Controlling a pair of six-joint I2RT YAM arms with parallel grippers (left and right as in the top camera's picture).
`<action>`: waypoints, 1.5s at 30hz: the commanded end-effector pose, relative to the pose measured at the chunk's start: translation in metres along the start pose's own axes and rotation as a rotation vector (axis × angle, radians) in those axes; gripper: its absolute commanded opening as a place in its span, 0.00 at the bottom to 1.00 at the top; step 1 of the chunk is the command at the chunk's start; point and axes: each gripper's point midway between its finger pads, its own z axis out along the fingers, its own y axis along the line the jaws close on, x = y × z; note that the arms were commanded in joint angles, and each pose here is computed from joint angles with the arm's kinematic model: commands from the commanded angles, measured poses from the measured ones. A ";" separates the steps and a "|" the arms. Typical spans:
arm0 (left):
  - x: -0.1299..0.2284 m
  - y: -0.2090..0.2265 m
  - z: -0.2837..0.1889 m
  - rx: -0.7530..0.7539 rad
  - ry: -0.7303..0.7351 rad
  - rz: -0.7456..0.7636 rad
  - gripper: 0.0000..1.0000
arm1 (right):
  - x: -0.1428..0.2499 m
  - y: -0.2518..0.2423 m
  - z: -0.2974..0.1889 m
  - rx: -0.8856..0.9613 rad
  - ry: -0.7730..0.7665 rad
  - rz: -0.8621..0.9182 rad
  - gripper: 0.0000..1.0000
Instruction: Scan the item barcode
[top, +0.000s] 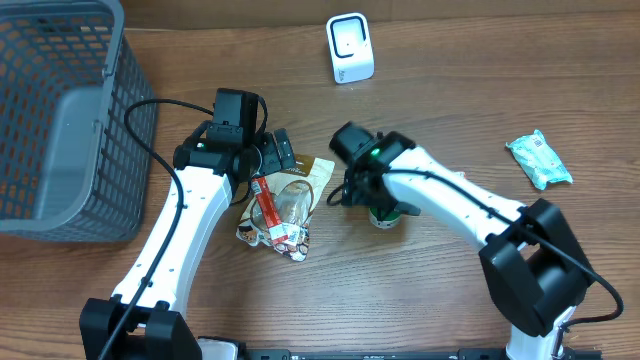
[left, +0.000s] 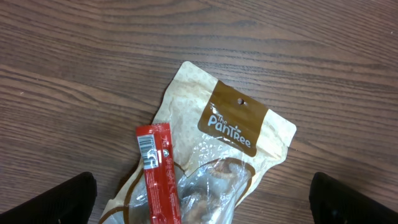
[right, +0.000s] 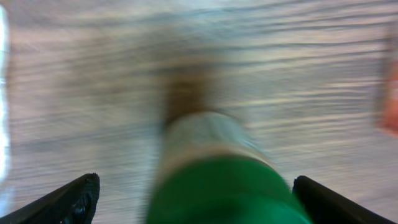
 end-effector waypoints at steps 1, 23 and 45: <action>-0.008 -0.001 -0.007 0.000 -0.030 0.021 1.00 | 0.005 0.032 -0.020 -0.202 0.107 0.072 1.00; -0.008 -0.001 -0.007 0.000 -0.030 0.021 1.00 | 0.004 0.015 -0.018 -0.119 0.175 0.688 1.00; -0.008 -0.001 -0.007 0.000 -0.030 0.021 1.00 | 0.009 0.004 -0.010 -0.069 0.157 0.655 0.56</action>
